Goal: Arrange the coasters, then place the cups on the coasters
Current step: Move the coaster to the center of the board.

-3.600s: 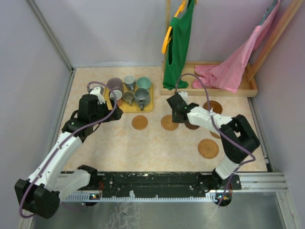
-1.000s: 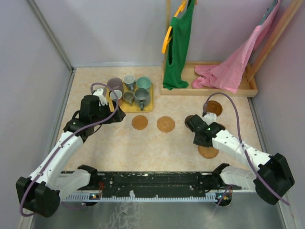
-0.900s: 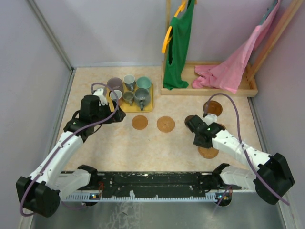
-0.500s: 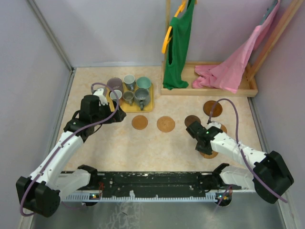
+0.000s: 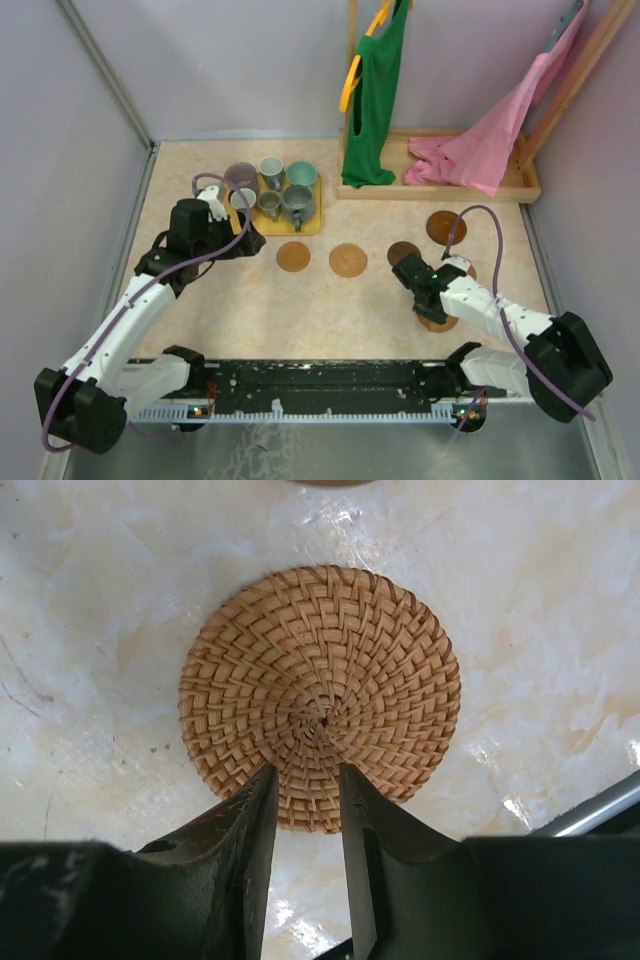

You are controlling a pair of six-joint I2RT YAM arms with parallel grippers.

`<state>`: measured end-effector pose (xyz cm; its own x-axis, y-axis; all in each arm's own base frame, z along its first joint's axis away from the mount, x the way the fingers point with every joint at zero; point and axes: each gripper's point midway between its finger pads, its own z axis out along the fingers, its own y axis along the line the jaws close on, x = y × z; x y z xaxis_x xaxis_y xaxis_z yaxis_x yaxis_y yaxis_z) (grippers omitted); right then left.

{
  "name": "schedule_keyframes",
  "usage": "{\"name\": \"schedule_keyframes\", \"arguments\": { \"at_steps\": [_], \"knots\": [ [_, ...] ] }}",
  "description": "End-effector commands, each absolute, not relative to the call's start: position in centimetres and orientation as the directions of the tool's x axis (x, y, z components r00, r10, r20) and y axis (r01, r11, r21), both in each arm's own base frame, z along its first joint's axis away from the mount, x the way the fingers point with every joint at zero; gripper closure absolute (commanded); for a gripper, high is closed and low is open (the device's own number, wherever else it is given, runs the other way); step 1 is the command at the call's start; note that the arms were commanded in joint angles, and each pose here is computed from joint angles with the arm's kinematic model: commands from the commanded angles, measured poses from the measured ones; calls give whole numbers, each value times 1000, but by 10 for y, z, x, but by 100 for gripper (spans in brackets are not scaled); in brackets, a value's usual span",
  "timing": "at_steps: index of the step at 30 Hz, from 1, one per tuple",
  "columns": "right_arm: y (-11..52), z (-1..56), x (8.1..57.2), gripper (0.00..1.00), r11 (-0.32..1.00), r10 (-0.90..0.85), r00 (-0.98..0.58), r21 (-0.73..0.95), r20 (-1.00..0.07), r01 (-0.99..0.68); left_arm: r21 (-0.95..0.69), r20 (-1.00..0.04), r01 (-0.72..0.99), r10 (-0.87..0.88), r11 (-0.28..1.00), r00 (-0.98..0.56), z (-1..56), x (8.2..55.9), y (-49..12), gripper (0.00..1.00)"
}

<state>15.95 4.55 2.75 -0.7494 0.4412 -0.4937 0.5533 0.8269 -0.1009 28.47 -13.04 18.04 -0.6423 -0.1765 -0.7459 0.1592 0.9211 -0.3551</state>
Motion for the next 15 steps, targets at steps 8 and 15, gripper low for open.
{"name": "schedule_keyframes", "arguments": {
  "at_steps": [8, 15],
  "knots": [
    [61, 1, 159, 72, 864, 429, -793, -62, -433, 500, -348, -766, 175, -171, 921, -620, 185, 286, -129, 2],
    [94, 11, 159, 74, 910, 382, -827, 10, -413, 415, -346, -766, 172, -172, 922, -619, 184, 287, -129, 2]
  ]
}}
